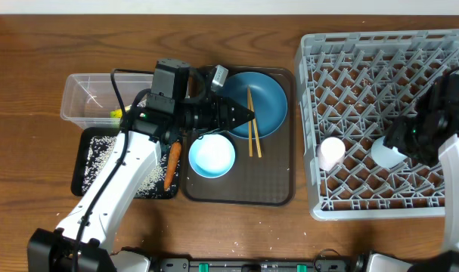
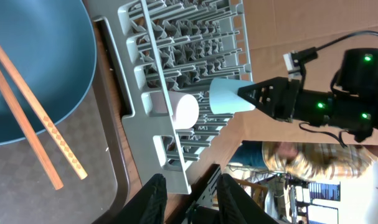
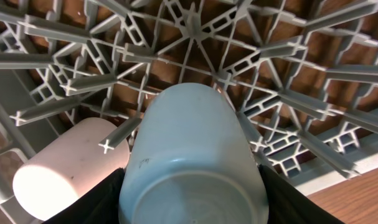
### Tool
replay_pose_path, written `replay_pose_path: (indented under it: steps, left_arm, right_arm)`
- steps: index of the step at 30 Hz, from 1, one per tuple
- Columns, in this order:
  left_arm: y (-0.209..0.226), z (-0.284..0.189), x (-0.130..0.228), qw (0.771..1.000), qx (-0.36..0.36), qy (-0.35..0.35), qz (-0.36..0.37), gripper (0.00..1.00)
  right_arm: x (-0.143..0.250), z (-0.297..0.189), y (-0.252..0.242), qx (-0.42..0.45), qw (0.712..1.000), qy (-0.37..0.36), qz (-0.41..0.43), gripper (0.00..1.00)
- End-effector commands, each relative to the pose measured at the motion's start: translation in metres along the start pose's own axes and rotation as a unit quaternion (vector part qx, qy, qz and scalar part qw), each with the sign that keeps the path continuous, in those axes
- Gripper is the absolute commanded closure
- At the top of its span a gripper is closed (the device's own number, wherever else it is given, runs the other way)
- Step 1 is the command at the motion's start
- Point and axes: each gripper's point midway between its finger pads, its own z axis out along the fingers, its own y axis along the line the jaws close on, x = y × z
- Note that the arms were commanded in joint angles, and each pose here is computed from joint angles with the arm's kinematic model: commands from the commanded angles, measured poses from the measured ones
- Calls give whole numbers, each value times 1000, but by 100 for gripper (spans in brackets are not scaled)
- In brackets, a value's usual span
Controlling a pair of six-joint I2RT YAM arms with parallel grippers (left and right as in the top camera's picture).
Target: Sort waste into correct bins and load items into the dishwasher rack
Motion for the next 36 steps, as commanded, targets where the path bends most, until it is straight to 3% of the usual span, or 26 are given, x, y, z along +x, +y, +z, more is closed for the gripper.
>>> replay_pose_path:
  steps: [1, 10, 26, 32, 36]
  left_arm:
    - [3, 2, 0, 1000, -4, 1, 6, 70]
    - [3, 2, 0, 1000, -4, 1, 6, 70]
    - [4, 2, 2, 1000, -5, 3, 2, 70]
    - [4, 2, 2, 1000, -5, 3, 2, 70]
    - [4, 2, 2, 1000, -5, 3, 2, 70]
  right_arm:
    - [-6, 4, 8, -11, 1000, -1, 2, 50]
    - [-15, 4, 25, -40, 999, -19, -21, 55]
    - [-20, -1, 29, -44, 998, -35, -34, 53]
    - [-19, 0, 29, -44, 998, -35, -34, 37]
    - [-19, 0, 29, -44, 998, -35, -34, 32]
